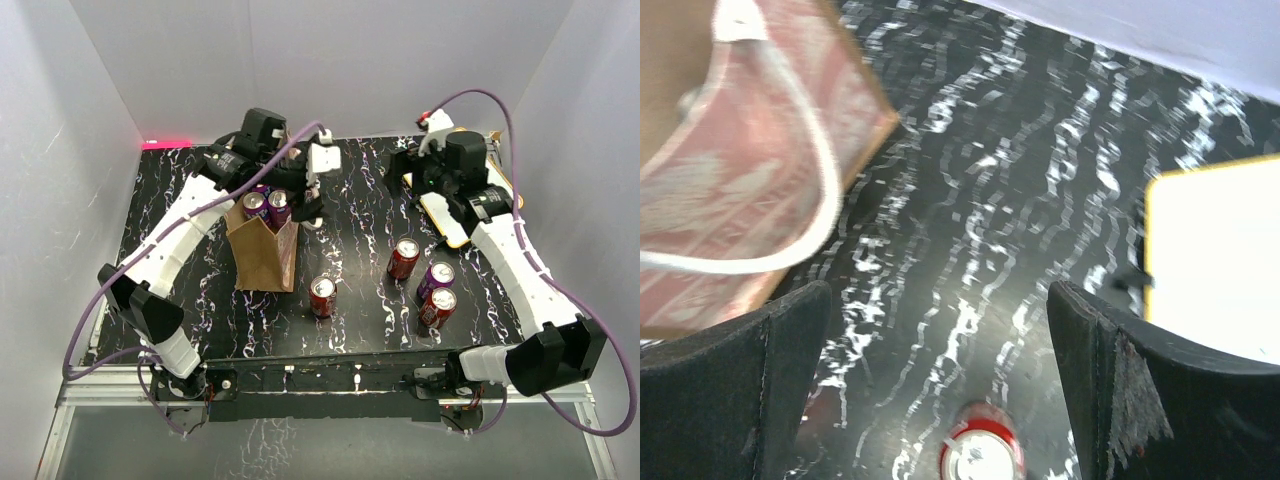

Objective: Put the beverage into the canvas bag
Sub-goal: Pick up the drink from the center of the board.

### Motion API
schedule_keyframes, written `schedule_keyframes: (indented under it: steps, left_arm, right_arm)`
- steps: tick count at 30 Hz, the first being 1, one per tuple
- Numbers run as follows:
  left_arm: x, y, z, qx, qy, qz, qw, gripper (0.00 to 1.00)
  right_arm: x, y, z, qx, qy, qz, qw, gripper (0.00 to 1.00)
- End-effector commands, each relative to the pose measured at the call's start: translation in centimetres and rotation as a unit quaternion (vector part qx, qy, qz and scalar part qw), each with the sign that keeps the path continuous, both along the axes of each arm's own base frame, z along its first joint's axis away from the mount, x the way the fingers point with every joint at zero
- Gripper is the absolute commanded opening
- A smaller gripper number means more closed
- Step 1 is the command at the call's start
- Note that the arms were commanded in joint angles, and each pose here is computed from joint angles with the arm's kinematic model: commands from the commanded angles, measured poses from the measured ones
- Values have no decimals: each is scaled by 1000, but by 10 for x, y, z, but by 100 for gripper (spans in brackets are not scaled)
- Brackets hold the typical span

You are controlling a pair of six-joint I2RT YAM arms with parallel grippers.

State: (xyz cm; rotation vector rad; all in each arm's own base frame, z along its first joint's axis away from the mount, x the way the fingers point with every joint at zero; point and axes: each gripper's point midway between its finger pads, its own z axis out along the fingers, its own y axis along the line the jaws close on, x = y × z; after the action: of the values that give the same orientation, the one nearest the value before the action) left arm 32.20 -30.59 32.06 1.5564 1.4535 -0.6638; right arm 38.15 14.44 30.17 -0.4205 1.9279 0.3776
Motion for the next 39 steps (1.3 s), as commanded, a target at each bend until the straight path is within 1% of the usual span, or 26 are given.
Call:
schedule_keyframes:
  steps: [1,6,11,14,18,26,33,39]
  left_arm:
    - [-63,2,-20,78,27,-84,993,91]
    - [-109,-1,-65,142,66,-145,977,91]
    - [-132,-2,-103,183,81,-180,963,91]
    - [-133,0,-122,204,92,-179,958,92]
    - [-126,0,-139,217,85,-172,957,93]
    - [-124,0,-165,238,97,-190,947,97]
    - [-123,4,-189,260,106,-198,939,97]
    - [-131,12,-203,271,119,-207,933,97]
  right_arm:
    - [0,-39,9,35,-13,-69,997,93]
    - [-6,-56,0,51,-2,-96,994,93]
    - [-22,-60,-13,55,10,-102,993,93]
    - [-31,-59,-21,65,21,-100,993,94]
    - [-37,-60,-21,70,17,-102,992,94]
    - [-36,-65,-19,69,12,-108,992,95]
    - [-35,-67,-20,70,14,-111,991,95]
    - [-34,-69,-23,71,18,-111,991,95]
